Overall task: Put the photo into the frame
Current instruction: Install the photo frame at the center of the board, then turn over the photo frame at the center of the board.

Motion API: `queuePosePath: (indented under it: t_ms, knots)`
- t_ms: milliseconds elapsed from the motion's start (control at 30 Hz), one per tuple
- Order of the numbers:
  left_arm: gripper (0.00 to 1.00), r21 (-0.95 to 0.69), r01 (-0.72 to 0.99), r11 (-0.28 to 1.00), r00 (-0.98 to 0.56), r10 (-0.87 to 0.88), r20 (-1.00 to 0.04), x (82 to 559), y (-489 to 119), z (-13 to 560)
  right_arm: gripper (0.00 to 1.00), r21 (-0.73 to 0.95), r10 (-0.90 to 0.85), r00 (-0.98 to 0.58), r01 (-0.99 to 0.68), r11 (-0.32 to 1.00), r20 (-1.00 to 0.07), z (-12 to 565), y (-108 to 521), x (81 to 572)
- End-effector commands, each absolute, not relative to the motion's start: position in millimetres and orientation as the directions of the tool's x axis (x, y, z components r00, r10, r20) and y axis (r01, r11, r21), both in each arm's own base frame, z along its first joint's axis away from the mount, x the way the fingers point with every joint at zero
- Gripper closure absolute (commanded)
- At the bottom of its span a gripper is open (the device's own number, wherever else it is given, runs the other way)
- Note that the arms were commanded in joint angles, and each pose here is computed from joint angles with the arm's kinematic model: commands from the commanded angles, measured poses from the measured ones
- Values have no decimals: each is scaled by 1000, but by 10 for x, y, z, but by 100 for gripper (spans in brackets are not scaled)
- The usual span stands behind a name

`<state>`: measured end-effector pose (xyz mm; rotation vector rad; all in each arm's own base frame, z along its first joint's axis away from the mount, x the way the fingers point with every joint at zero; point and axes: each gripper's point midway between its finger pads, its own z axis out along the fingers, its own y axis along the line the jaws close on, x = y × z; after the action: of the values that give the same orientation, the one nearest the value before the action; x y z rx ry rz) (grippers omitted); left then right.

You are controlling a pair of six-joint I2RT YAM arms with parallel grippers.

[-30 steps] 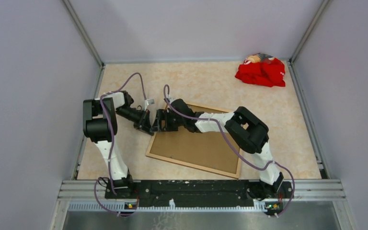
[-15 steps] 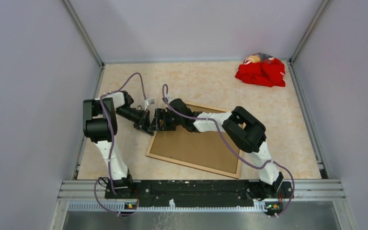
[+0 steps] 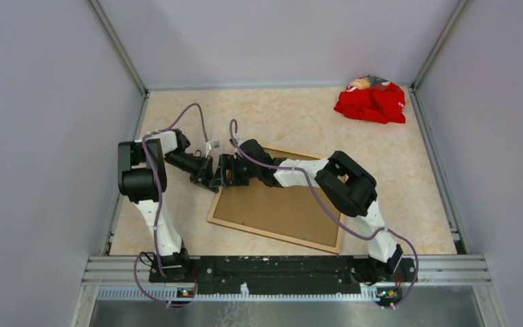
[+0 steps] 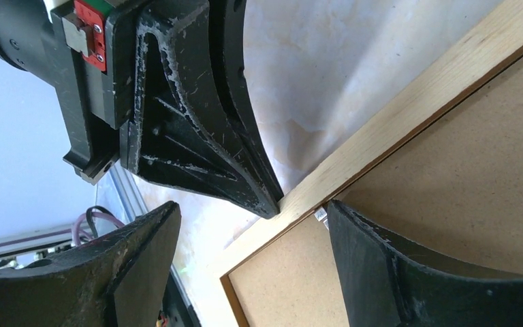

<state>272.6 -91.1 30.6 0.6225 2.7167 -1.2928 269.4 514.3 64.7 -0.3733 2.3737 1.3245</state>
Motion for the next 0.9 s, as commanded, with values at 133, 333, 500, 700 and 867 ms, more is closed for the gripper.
queuePosePath:
  t_ms: [133,333,500,700,867]
  knots:
    - [94,-674,473,567,-878,368,-307,2821,-893,220,21,771,-48,-896,-406,490,-441,682,5220,2606]
    - [88,-659,488,572,-871,368,-326,2881,-874,317,18,674,-53,-820,-503,541,-570,1097,5032,2894]
    - [65,-630,512,584,-859,359,-364,3029,-815,519,13,412,-200,-654,-654,634,-730,1494,4492,2927]
    - [57,-596,549,585,-835,363,-413,3066,-745,760,12,201,-445,-511,-791,577,-735,1304,3690,2125]
    - [46,-580,574,577,-818,377,-435,2976,-720,925,14,131,-564,-404,-877,462,-720,1097,3402,1401]
